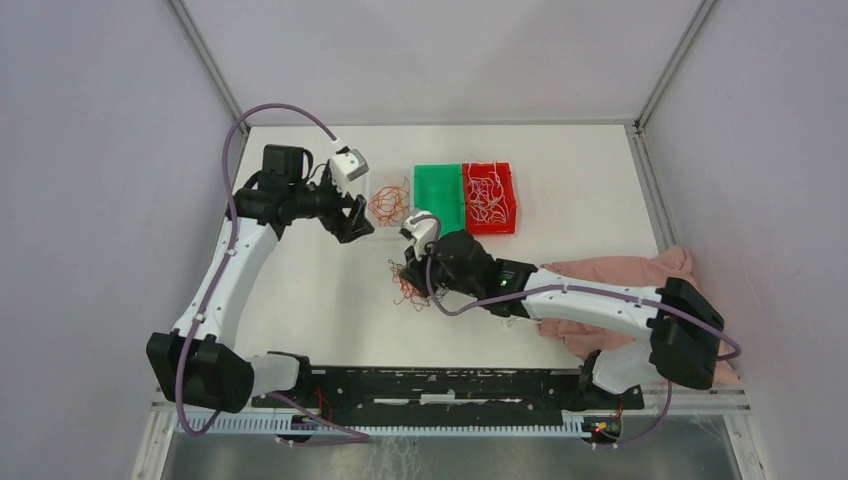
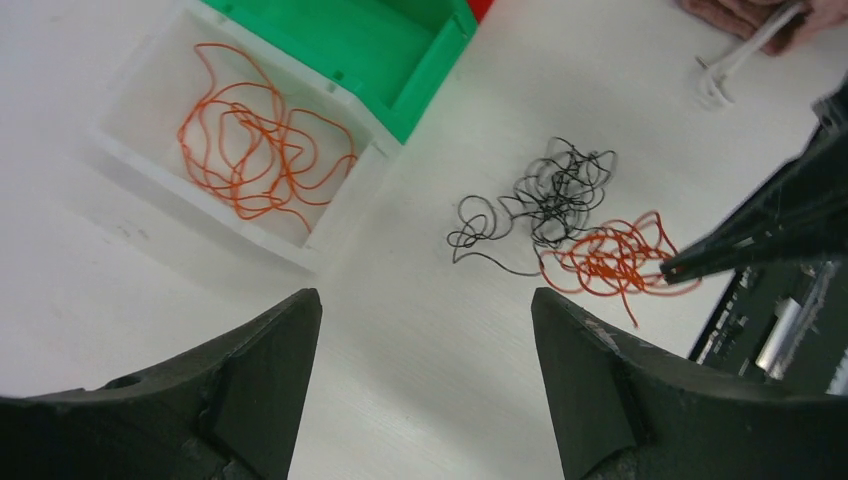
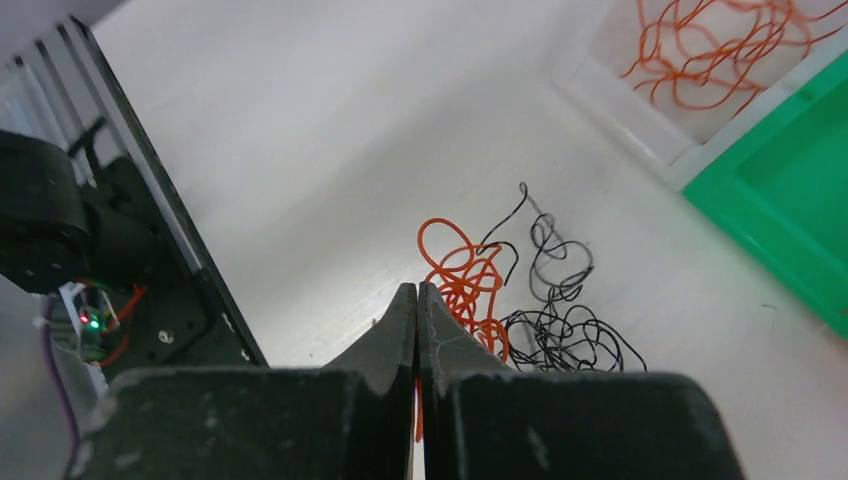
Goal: Untangle the cables
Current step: Untie the cable.
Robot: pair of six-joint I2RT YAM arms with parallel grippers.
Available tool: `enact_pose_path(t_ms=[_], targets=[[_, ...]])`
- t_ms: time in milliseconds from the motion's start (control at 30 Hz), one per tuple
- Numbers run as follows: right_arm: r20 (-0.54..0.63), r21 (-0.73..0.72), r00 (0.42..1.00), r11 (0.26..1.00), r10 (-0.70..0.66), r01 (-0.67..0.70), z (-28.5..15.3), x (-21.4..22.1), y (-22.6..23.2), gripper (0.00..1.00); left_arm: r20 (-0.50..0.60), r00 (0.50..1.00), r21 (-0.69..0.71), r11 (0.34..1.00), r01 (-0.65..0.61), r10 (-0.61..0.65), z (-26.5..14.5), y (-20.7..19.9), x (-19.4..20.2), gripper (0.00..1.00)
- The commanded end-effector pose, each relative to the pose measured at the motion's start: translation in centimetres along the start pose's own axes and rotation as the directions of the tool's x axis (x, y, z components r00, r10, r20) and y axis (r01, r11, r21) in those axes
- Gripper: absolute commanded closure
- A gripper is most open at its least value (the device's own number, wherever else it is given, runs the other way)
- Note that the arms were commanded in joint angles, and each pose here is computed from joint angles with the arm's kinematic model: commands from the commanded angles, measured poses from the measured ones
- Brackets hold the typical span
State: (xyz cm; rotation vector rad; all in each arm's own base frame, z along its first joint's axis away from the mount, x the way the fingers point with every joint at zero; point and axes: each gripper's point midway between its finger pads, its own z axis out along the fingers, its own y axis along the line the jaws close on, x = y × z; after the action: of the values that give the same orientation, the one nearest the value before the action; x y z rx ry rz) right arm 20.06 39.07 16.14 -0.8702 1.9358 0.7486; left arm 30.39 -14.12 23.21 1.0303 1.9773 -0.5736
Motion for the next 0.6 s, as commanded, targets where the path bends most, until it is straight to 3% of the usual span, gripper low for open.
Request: enact_pose_path(t_ms=[0, 300, 467, 567], targets=[[0.14, -0.067, 0.984, 0.992, 0.113, -0.104, -2.2, -4.3, 0.8, 1.0, 0.058, 0.996, 0.179, 0.98, -0.084, 0.075, -1.6, -4.4, -0.4, 0.17], [0.227, -0.162, 0.953, 0.973, 0.199, -0.164, -3.9, -8.1, 2.0, 0.99, 0.113, 0.976, 0.38, 0.899, -0.218, 0.189, -3.4, -11.2, 1.3, 0.29], [0.25, -0.186, 0.941, 0.965, 0.23, -0.186, -4.3, -9.5, 2.1, 1.0, 0.106, 0.965, 0.419, 0.869, -0.262, 0.24, -3.1, -13.2, 3.2, 0.39], [0.27, -0.209, 0.928, 0.957, 0.256, -0.203, -4.7, -10.4, 2.3, 0.99, 0.095, 0.972, 0.394, 0.888, -0.237, 0.217, -2.5, -13.1, 3.8, 0.44]])
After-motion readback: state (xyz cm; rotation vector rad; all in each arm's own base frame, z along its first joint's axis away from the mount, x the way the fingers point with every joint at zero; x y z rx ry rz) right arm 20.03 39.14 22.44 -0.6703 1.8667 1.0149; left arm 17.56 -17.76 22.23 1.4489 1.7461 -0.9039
